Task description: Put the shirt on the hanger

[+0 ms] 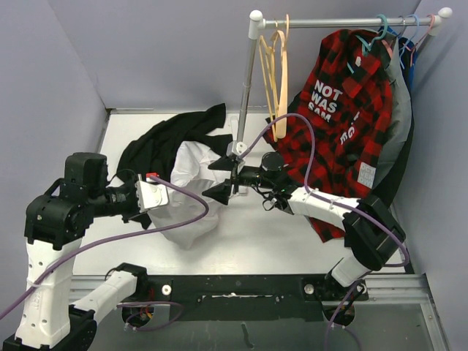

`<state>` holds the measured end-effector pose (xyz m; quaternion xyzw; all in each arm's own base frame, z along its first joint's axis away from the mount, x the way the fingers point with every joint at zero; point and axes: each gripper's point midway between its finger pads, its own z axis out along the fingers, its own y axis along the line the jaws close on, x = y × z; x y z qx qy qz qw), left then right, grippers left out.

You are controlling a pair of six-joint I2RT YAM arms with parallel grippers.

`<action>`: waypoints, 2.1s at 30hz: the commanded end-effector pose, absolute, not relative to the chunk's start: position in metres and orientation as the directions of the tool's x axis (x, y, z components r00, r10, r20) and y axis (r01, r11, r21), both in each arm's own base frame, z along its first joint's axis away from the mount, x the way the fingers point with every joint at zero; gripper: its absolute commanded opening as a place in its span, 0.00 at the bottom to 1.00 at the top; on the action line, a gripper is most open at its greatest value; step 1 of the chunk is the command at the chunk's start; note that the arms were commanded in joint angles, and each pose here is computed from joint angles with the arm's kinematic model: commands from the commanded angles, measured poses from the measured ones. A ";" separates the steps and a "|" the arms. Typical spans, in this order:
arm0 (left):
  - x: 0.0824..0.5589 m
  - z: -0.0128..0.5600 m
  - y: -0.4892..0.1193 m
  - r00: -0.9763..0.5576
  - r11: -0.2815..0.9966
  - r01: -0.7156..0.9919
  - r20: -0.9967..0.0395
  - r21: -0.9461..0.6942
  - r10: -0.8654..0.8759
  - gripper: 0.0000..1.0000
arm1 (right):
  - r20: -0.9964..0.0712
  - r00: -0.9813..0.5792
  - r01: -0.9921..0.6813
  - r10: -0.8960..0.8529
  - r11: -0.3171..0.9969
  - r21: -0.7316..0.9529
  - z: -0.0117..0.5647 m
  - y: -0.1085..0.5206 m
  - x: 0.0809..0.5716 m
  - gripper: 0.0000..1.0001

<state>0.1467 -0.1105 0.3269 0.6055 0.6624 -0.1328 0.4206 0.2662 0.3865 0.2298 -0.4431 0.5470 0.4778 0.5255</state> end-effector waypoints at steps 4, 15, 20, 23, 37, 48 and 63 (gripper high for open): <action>0.153 0.339 -0.118 0.138 0.224 0.903 -0.740 0.367 0.659 0.00 | -0.991 0.122 -0.992 0.052 0.044 -0.120 0.252 0.419 0.244 0.99; 0.153 0.329 -0.118 0.124 0.219 0.911 -0.738 0.349 0.663 0.00 | -0.995 0.098 -0.995 0.035 0.009 -0.098 0.235 0.433 0.260 0.44; 0.158 0.329 -0.119 0.090 0.261 0.906 -0.753 0.334 0.652 0.00 | -0.998 0.064 -0.997 0.006 0.051 -0.064 0.243 0.419 0.252 0.00; 0.177 0.337 -0.114 0.059 0.357 0.859 -0.763 0.367 0.643 0.00 | -0.993 0.112 -0.981 -0.033 0.156 -0.116 0.261 0.411 0.243 0.00; 0.258 0.495 -0.062 0.149 0.772 0.334 -0.839 0.541 0.523 0.00 | -0.971 0.225 -0.737 -0.083 0.637 -0.225 0.450 0.381 0.262 0.00; 0.276 0.643 -0.066 0.433 0.801 0.101 -0.751 0.590 0.498 0.00 | -0.888 0.455 -0.449 0.067 0.879 -0.163 0.627 0.339 0.300 0.00; 0.323 0.566 -0.119 0.352 0.718 0.404 -0.820 0.567 0.450 0.00 | -0.910 0.416 -0.188 -0.010 0.977 -0.097 0.603 0.264 0.307 0.00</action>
